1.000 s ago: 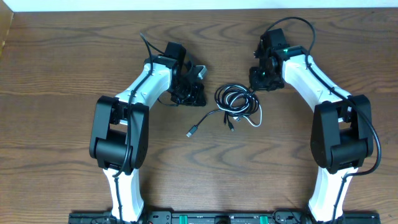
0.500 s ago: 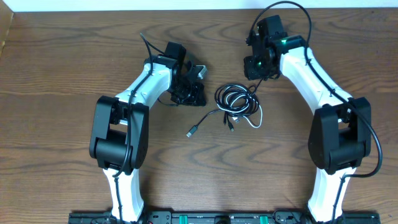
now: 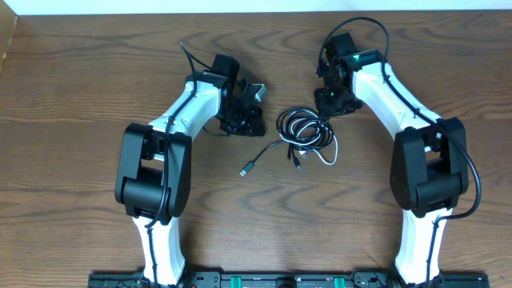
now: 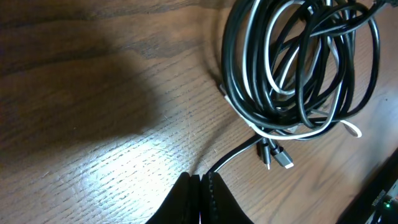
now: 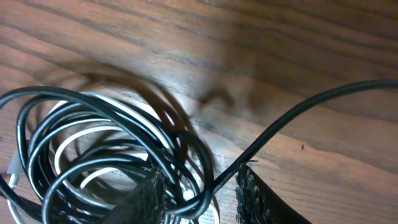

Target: Untangle cables

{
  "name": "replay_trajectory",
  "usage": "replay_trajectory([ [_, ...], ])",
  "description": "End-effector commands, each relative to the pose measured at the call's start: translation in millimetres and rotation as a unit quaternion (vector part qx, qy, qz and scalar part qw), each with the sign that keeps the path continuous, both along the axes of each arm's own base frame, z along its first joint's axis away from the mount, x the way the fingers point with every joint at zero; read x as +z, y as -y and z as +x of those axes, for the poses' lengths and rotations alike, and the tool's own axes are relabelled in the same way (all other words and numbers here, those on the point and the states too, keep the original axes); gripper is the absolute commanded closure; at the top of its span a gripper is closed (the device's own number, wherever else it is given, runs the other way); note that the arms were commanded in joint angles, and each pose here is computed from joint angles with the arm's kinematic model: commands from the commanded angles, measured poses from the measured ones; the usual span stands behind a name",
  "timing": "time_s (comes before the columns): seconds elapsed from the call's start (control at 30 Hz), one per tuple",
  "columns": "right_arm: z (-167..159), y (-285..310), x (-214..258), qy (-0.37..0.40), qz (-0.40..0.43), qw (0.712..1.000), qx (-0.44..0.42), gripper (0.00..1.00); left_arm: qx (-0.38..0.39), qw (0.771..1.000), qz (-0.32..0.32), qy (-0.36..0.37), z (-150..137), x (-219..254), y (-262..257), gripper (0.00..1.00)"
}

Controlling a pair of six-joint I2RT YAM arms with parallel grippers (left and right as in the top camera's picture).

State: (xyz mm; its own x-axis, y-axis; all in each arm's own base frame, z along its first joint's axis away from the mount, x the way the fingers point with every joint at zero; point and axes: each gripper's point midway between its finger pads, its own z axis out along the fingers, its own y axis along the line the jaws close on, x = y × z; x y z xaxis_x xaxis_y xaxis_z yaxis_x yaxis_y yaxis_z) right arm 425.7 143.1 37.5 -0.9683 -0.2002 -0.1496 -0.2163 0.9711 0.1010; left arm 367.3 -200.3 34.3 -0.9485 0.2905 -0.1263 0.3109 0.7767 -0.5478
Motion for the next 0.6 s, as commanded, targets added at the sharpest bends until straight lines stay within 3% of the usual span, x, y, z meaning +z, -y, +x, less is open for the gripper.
replay_trajectory([
  [0.0,2.8,2.0,-4.0,0.008,-0.003,1.0,0.004,0.65,0.006,1.0,0.008,-0.008,-0.8,-5.8,-3.6,0.92],
  [0.27,25.5,-2.7,-1.6,0.055,0.01,0.998,0.002,0.68,0.006,1.0,0.008,-0.008,-0.8,-5.8,-3.6,0.92],
  [0.57,20.0,-0.2,-15.5,0.051,0.009,0.999,0.005,0.66,0.006,1.0,0.008,-0.008,-0.8,-5.8,-3.6,0.92],
])
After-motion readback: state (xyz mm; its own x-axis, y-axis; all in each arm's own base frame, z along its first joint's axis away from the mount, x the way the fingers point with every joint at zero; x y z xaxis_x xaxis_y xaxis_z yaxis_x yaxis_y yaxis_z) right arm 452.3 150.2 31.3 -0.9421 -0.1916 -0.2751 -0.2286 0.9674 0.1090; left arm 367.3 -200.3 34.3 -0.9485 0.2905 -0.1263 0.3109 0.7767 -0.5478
